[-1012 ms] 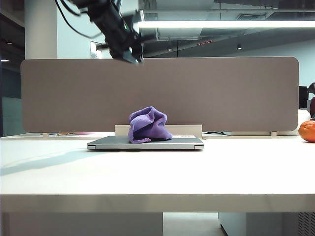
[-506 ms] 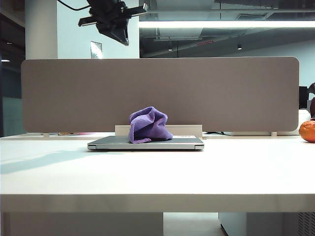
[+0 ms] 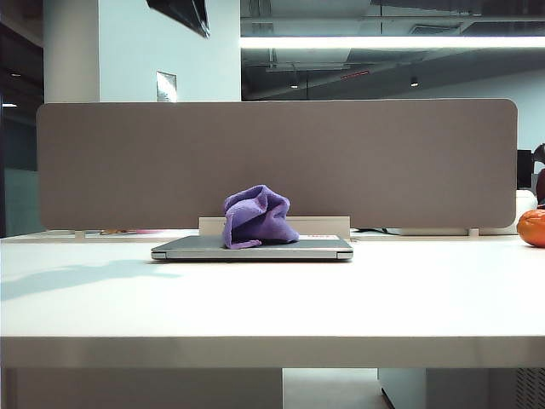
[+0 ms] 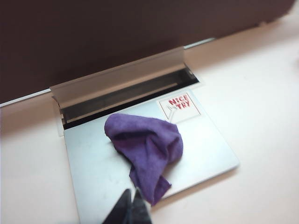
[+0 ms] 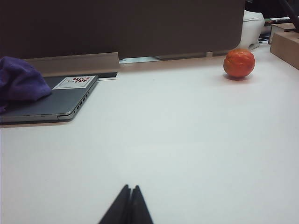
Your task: Pick up the purple rag and put it over the laptop.
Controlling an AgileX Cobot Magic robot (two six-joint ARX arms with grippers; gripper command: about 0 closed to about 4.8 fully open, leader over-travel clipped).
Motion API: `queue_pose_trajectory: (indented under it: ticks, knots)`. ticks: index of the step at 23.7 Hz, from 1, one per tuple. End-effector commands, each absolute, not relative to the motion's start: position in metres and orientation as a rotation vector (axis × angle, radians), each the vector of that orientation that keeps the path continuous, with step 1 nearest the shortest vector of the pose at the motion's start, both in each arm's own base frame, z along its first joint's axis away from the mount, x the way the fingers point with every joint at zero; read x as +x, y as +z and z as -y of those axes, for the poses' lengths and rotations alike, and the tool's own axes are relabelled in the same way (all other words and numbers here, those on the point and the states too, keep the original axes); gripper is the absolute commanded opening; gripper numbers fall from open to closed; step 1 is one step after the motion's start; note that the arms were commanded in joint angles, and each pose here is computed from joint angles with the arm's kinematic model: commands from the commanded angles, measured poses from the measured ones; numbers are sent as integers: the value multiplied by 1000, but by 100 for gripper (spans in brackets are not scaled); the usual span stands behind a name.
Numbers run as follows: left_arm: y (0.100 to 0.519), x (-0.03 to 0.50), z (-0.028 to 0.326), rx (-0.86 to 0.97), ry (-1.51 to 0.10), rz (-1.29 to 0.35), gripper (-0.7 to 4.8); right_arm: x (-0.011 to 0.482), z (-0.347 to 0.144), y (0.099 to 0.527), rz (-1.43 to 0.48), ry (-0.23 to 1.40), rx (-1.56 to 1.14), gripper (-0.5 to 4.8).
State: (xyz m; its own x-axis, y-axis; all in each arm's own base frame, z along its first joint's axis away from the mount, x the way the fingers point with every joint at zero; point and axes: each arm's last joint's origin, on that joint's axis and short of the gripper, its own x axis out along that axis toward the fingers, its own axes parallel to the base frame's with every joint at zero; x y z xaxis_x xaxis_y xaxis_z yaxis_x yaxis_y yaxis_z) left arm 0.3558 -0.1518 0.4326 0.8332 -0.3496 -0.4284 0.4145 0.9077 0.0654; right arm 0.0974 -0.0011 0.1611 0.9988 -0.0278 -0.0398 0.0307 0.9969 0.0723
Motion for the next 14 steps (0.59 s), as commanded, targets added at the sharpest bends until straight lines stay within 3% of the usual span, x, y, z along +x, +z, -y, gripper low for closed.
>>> queue_pose_trajectory:
  ticks: [1,14]
  knots:
    - [448,340,146,180,-424,-389,-6,98,1,161,-30,-29,70,22]
    - [443,296,127,233,-454,-446,-6,98,1,161,-30,-29,70,22]
